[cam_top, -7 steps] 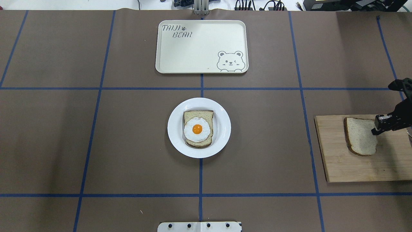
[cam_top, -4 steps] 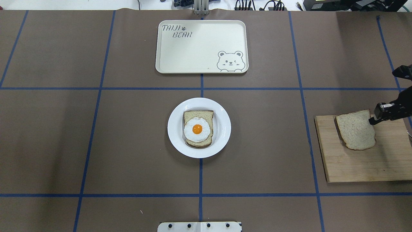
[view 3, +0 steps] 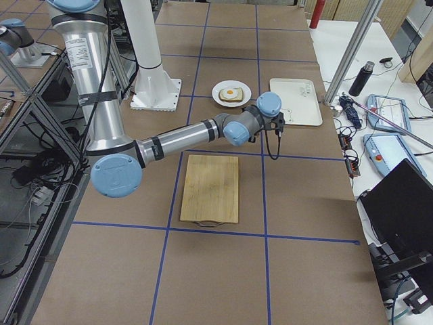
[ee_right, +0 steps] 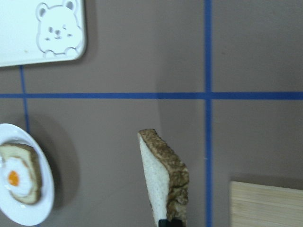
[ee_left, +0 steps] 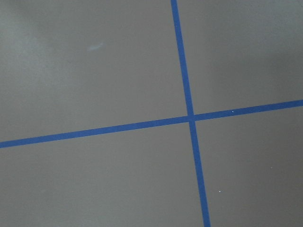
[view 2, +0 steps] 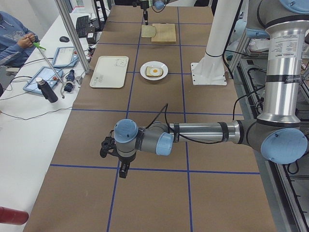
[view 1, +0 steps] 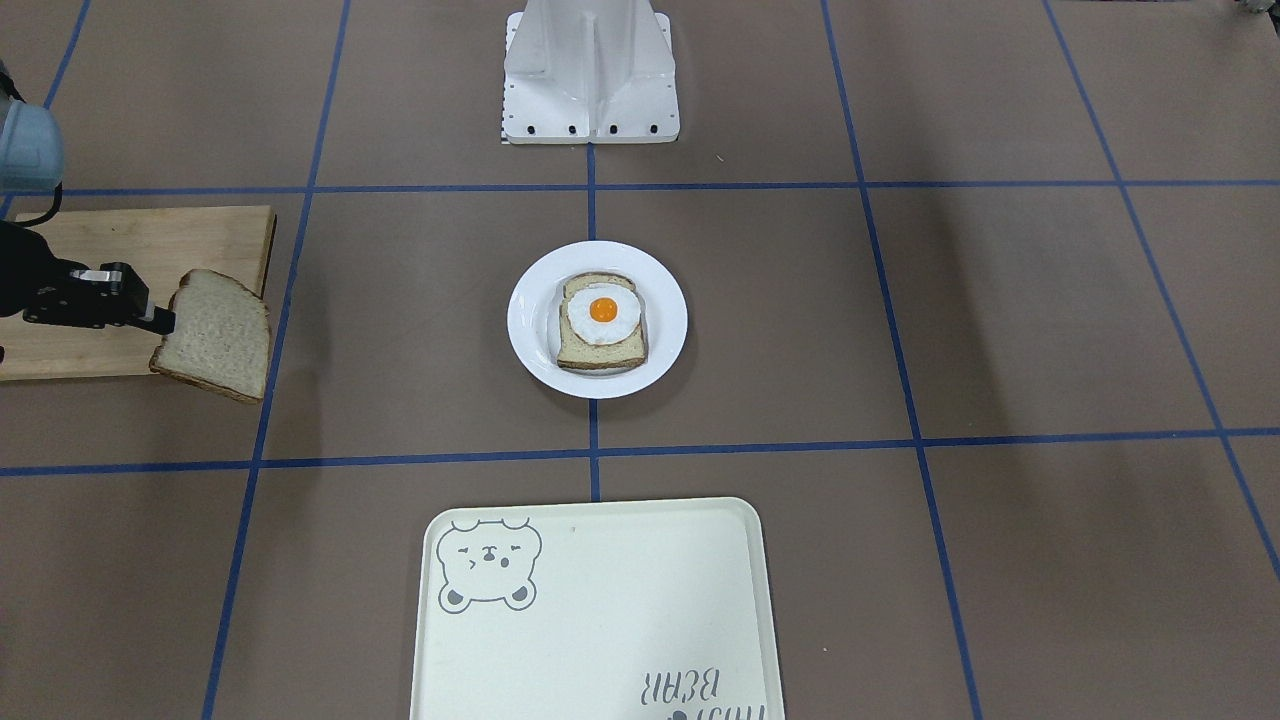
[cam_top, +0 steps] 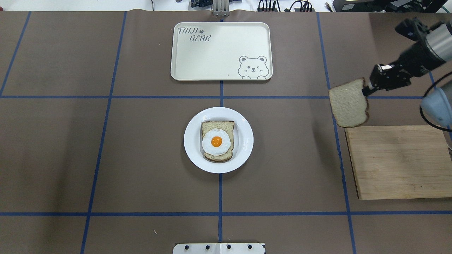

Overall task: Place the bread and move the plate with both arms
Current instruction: 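Lift the bread slice with the right gripper and carry it toward the plate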

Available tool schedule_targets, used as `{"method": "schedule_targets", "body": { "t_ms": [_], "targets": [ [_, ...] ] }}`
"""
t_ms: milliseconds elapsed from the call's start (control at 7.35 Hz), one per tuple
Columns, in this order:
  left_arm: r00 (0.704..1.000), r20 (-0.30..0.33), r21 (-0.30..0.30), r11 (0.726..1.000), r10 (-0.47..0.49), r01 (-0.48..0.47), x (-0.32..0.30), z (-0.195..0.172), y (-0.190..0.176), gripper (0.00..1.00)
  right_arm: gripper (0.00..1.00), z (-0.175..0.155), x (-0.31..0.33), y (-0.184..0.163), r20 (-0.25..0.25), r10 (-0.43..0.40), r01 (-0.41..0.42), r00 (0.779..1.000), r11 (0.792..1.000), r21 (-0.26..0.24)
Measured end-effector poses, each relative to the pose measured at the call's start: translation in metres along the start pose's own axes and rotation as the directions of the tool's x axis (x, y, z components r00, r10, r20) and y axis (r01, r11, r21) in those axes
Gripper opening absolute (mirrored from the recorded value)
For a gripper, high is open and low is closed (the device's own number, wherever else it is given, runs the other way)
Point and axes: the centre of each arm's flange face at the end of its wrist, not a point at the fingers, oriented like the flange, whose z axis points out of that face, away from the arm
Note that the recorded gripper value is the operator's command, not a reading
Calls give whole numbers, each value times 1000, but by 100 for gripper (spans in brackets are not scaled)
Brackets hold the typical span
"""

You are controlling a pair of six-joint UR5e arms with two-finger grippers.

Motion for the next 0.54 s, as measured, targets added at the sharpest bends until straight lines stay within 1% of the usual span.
{"method": "schedule_targets", "body": {
  "t_ms": [136,272,544],
  "targets": [
    [1000,-9,0,1000,0,0,1,0,0,99,0,12,-61,-9,26,16,-16,1000,1000,-21],
    [1000,-12,1,1000,1,-1,2,0,0,99,0,38,-122,-11,42,23,-21,999,998,-59],
    [1000,-15,3,1000,3,-3,3,-1,-1,99,0,101,-226,-6,50,-6,11,999,993,-116]
  ]
}}
